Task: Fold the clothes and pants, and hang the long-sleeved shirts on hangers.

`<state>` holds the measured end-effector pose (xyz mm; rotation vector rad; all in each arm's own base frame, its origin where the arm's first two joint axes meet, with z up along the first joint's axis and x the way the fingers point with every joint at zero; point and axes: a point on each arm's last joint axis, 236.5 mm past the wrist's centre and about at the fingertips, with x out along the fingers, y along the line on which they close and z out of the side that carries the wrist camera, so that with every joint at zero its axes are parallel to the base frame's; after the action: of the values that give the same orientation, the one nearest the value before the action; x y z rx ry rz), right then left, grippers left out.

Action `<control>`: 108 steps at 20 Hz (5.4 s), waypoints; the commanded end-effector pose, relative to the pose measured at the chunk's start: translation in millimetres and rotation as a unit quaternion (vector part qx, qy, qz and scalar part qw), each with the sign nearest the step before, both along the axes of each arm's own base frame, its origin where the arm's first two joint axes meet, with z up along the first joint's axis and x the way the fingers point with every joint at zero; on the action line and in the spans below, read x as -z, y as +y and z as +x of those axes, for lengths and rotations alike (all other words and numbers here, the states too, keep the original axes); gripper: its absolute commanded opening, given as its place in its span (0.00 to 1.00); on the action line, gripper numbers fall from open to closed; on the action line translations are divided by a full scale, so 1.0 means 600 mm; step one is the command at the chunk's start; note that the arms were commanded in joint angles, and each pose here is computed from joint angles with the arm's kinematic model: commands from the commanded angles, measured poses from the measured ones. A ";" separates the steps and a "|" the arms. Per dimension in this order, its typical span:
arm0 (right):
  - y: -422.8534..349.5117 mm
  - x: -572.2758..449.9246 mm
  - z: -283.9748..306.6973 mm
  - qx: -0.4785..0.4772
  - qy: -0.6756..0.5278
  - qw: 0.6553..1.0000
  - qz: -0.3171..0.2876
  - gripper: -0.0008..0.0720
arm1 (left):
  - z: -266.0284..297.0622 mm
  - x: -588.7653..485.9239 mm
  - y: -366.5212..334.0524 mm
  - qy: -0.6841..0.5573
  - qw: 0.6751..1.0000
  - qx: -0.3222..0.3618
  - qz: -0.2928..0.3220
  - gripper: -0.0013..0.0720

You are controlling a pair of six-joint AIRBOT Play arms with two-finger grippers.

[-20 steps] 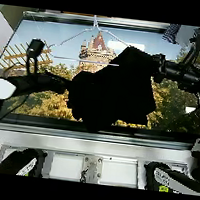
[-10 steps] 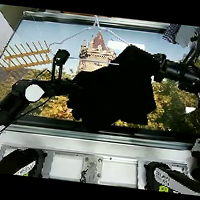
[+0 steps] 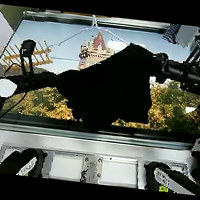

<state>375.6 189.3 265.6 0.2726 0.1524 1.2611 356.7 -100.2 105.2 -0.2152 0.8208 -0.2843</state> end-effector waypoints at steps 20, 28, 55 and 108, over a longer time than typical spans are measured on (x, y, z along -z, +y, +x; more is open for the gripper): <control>-0.022 0.039 -0.016 0.007 0.005 0.997 -0.079 0.02 | 0.051 -0.035 0.103 0.041 0.998 -0.046 0.020 0.04; -0.017 0.040 -0.039 -0.023 -0.002 0.996 -0.082 0.02 | 0.031 -0.079 0.071 0.004 1.000 -0.017 0.025 0.04; 0.071 -0.083 -0.065 -0.018 -0.061 0.982 0.176 0.02 | -0.030 -0.447 0.065 -0.143 0.980 -0.016 0.135 0.04; 0.089 -0.057 -0.101 -0.046 0.020 0.992 0.116 0.02 | -0.088 -0.312 0.165 -0.027 0.996 -0.085 0.028 0.86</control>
<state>313.9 242.9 300.5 0.4987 0.0505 1.3701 318.8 3.9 309.5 -0.1937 0.6677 -0.0867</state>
